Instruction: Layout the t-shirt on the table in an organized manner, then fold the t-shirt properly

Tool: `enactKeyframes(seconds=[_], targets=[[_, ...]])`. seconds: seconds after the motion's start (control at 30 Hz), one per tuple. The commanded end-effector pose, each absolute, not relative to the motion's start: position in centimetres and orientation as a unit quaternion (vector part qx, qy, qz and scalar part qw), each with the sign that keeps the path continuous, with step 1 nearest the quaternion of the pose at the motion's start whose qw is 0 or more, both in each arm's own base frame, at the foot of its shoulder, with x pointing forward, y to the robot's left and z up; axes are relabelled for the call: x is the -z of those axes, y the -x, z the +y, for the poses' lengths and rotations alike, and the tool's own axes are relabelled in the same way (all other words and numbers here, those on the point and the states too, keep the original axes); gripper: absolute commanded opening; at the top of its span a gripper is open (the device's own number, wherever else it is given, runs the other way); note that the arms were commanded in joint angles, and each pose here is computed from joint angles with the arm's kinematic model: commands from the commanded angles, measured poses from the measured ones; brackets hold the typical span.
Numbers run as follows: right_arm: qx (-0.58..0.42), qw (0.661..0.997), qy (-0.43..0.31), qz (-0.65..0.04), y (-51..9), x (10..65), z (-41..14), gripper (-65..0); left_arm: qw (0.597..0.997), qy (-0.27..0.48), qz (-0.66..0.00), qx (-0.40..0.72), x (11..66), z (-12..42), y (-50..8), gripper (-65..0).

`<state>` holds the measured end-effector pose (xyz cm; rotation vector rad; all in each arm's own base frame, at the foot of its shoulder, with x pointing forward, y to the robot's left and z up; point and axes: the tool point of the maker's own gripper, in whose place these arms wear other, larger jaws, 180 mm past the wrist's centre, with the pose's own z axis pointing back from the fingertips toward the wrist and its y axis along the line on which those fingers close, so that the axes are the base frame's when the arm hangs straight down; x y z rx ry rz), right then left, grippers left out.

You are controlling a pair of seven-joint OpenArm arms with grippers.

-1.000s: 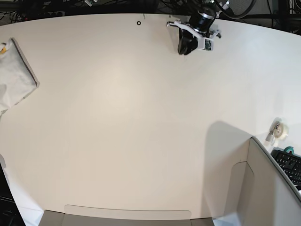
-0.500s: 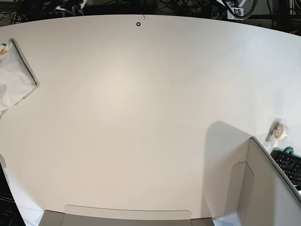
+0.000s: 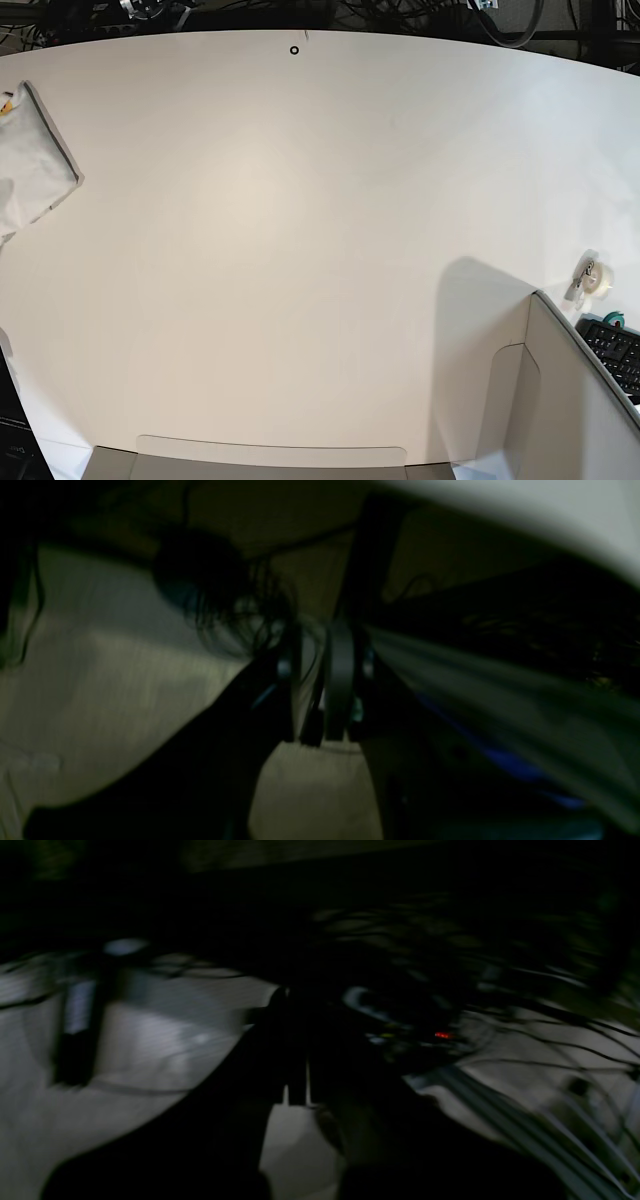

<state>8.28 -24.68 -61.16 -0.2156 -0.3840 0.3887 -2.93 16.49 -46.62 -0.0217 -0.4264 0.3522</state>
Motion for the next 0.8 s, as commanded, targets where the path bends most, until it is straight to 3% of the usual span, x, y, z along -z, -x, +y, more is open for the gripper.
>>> enactKeyframes(seconds=[0.0,0.23,0.77], targets=[[-0.193,0.956,0.103,-0.194,-8.3,61.1,-24.5,-65.0,0.961,0.008,-0.212,-0.178,47.3,16.6,3.2,-58.0],[-0.192,0.956,0.1,-0.196,-8.5,61.2,-24.1,-65.0,0.967,-0.016,-0.159,-0.196,54.0,17.5,5.6,-58.0],[-0.186,0.959,0.11,-0.185,-9.4,61.7,-25.0,-65.0,0.971,-0.027,-0.086,-0.221,62.1,17.4,4.0,-58.0]])
